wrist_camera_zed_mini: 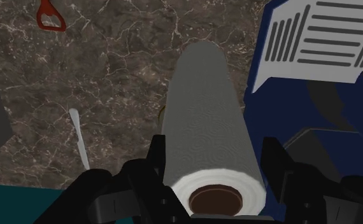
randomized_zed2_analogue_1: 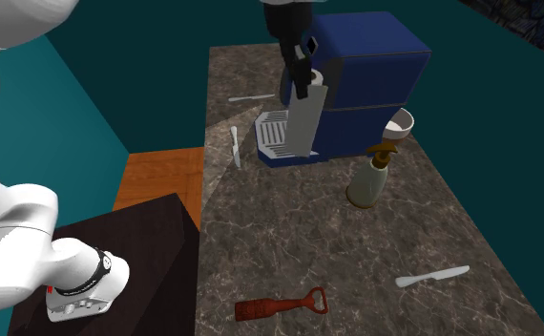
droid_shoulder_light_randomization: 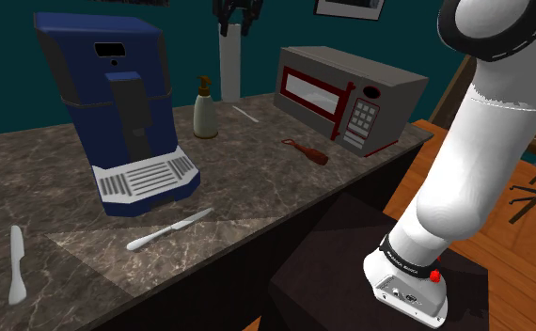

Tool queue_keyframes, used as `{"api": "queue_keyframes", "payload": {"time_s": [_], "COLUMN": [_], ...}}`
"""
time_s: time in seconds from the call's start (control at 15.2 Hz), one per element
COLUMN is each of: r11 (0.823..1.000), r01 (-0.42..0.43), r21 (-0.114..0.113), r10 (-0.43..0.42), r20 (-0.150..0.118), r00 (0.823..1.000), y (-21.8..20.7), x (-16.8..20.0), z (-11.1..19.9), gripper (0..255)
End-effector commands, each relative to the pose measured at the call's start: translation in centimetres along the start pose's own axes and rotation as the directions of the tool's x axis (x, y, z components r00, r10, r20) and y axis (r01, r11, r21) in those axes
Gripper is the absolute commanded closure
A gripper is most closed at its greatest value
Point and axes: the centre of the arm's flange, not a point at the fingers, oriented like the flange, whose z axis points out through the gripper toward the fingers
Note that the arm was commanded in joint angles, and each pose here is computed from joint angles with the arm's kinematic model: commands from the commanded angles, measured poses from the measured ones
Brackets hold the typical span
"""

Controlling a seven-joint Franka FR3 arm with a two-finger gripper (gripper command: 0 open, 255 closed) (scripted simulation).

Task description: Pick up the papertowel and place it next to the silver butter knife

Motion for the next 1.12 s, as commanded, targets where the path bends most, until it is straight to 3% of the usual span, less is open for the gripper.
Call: {"api": "queue_keyframes", "payload": {"time_s": [0.0, 1.06], "r11": [1.0, 1.0], "r01": [-0.001, -0.001], "r21": [0.0, 0.0], "r10": [0.001, 0.001], "r20": [0.0, 0.0], "r00": [1.0, 1.0], "y": [-2.5, -20.9], "x": [-1.4, -10.3], "z": [0.6, 5.8], "gripper": [255, 255]}}
